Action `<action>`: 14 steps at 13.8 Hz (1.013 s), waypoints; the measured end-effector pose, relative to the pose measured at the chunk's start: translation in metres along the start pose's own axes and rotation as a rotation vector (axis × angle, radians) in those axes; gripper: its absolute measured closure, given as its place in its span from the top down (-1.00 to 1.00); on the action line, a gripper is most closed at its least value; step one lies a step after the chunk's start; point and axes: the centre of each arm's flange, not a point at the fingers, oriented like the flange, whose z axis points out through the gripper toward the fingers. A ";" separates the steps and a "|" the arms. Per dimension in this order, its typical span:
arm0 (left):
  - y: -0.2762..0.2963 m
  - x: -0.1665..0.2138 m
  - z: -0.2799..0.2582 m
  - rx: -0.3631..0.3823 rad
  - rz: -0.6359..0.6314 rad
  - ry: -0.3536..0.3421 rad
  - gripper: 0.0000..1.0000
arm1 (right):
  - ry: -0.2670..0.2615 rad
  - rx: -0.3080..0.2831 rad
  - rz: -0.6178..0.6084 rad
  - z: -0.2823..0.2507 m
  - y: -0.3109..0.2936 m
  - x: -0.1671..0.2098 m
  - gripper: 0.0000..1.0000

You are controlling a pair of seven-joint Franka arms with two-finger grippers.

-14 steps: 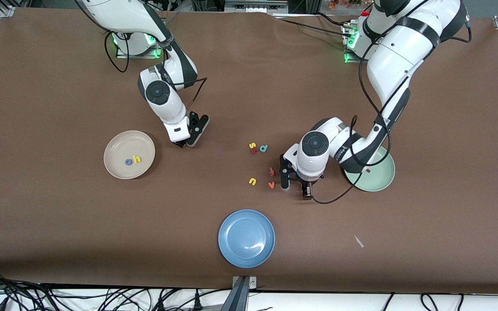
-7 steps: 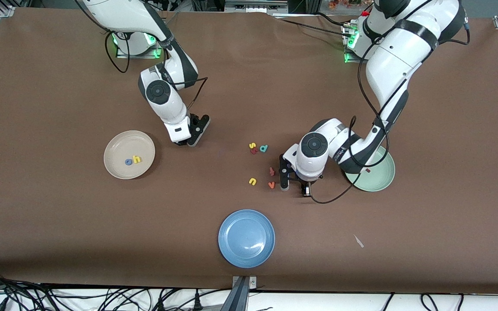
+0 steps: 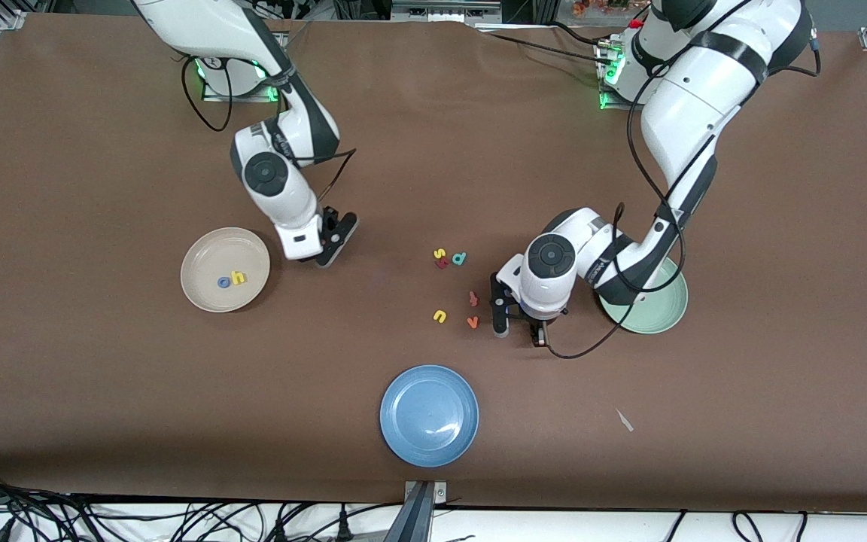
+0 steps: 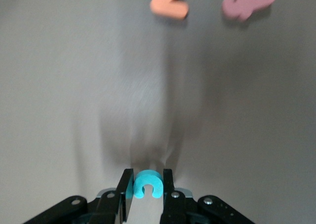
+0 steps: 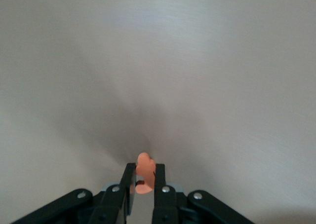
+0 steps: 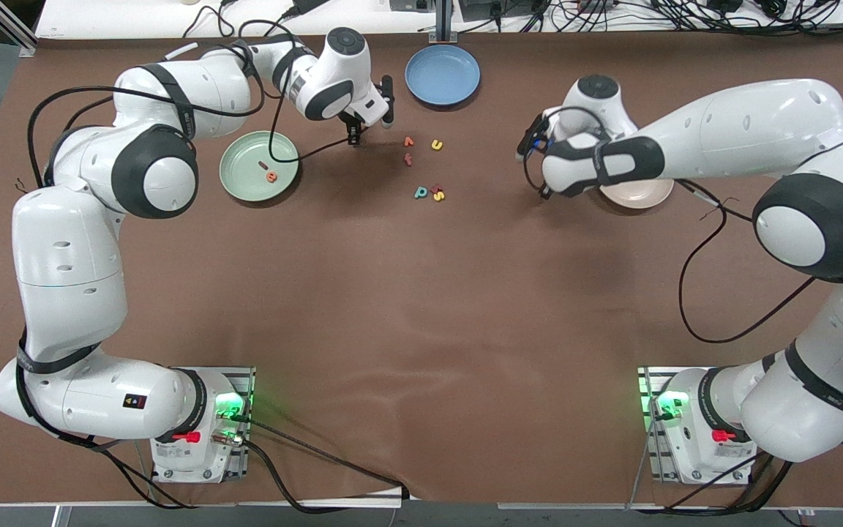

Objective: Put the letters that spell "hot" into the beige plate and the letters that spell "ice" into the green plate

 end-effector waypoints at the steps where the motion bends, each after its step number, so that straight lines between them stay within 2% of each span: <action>1: -0.007 -0.013 -0.006 -0.019 -0.027 -0.020 -0.49 | -0.016 -0.004 0.042 -0.010 0.021 -0.007 -0.62; 4: -0.024 -0.066 -0.028 -0.135 -0.158 -0.054 -0.50 | -0.061 -0.017 0.172 -0.033 0.084 -0.048 -0.62; 7: -0.025 -0.125 -0.042 -0.298 -0.282 -0.066 -0.50 | -0.086 -0.022 0.301 -0.047 0.123 -0.087 -0.62; 8: -0.019 -0.144 -0.041 -0.337 -0.303 -0.072 -0.50 | -0.079 -0.015 0.366 -0.048 0.133 -0.097 -0.62; 10: 0.002 -0.169 -0.038 -0.383 -0.316 -0.085 -0.50 | -0.037 0.041 0.498 -0.046 0.142 -0.108 -0.62; 12: 0.019 -0.183 -0.041 -0.399 -0.317 -0.109 -0.50 | -0.001 0.098 0.615 -0.039 0.151 -0.120 -0.32; 14: 0.030 -0.188 -0.040 -0.404 -0.310 -0.130 -0.49 | 0.011 0.126 0.699 -0.038 0.160 -0.130 0.08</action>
